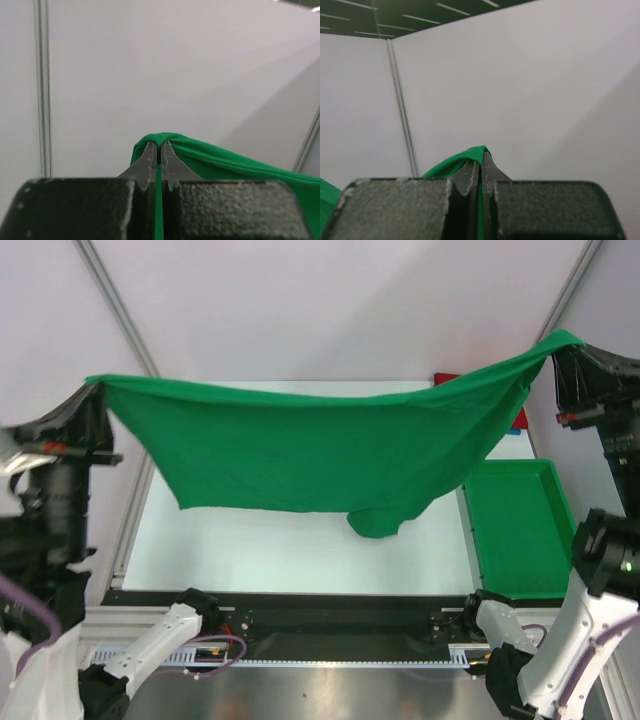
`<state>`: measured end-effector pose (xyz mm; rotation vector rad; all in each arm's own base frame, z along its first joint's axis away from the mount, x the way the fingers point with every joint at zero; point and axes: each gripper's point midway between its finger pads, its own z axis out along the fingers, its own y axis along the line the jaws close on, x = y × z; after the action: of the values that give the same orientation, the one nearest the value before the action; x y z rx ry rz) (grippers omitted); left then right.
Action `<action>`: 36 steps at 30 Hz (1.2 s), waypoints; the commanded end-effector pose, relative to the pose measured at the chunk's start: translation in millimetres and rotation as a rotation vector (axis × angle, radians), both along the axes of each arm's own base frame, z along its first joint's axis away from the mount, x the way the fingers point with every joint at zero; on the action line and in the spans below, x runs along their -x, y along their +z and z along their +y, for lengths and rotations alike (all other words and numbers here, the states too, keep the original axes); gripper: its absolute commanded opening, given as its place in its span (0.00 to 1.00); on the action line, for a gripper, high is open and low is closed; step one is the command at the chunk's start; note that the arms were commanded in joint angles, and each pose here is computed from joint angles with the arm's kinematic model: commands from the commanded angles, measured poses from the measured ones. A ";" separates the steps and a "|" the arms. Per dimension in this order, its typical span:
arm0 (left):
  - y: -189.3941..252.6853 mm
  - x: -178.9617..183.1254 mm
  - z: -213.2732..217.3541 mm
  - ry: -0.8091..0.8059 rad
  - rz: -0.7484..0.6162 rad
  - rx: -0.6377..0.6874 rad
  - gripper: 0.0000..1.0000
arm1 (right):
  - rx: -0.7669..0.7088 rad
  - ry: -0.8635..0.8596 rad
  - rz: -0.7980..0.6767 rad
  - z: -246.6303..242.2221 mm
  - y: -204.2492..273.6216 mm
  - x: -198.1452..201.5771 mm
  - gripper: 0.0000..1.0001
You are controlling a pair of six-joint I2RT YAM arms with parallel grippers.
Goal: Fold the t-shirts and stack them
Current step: Flatten the tshirt out
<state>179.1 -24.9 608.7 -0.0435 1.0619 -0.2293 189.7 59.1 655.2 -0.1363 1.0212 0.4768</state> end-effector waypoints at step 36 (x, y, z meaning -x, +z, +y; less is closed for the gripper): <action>-310.7 -245.5 -15.0 0.257 0.641 0.013 0.00 | -0.018 0.146 0.400 33.3 -261.6 -216.0 0.00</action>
<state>386.6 -55.4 300.0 -0.1597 1.7435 0.0252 380.2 83.4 381.7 -0.0123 1.5328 0.7389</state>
